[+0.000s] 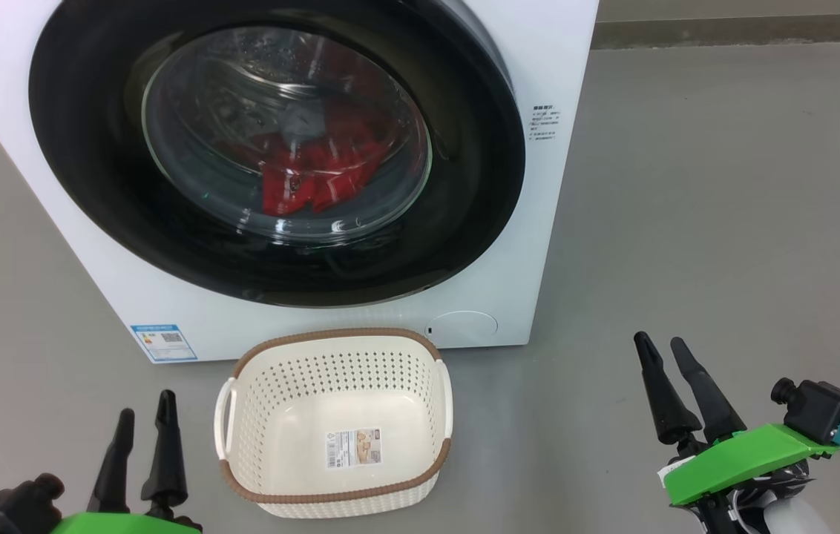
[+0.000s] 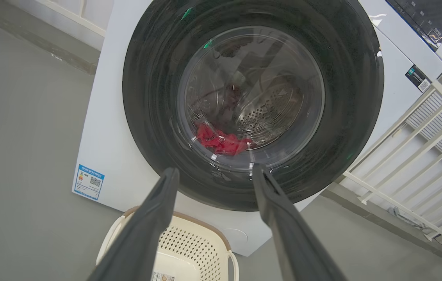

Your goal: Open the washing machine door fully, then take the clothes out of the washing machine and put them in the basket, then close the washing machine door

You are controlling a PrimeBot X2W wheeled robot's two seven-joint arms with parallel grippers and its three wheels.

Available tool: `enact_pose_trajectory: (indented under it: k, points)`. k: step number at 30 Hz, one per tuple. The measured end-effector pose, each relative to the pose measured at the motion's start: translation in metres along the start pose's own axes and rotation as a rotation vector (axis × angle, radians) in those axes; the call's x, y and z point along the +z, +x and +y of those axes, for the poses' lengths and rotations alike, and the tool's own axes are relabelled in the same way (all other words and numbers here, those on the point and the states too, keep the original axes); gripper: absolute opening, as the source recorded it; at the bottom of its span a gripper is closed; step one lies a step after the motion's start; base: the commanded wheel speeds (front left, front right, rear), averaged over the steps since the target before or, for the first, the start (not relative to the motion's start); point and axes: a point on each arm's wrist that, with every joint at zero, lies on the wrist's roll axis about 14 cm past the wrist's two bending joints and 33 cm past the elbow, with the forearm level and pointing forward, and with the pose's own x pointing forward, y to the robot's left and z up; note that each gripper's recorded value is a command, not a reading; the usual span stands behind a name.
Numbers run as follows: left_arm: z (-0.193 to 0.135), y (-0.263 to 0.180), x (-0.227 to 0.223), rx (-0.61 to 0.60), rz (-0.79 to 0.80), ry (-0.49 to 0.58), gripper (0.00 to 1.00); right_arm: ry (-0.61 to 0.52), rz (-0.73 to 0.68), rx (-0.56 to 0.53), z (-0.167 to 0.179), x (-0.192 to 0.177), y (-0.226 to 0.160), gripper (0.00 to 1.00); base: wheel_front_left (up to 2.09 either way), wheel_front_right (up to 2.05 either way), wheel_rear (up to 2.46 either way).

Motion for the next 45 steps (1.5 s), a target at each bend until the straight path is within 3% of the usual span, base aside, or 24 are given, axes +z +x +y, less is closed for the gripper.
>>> enact_pose_trajectory:
  k: [22, 45]
  points:
    - [-0.006, -0.002, 0.007, -0.041, -0.040, 0.285, 1.00, -0.289, -0.030, 0.080, 0.016, 0.006, 0.007, 1.00, 0.00, 0.00, 0.00]
    - [-0.025, -0.003, 0.012, -0.128, -0.087, 0.492, 1.00, -0.517, -0.047, 0.158, 0.030, 0.004, 0.010, 1.00, 0.00, 0.00, 0.00]
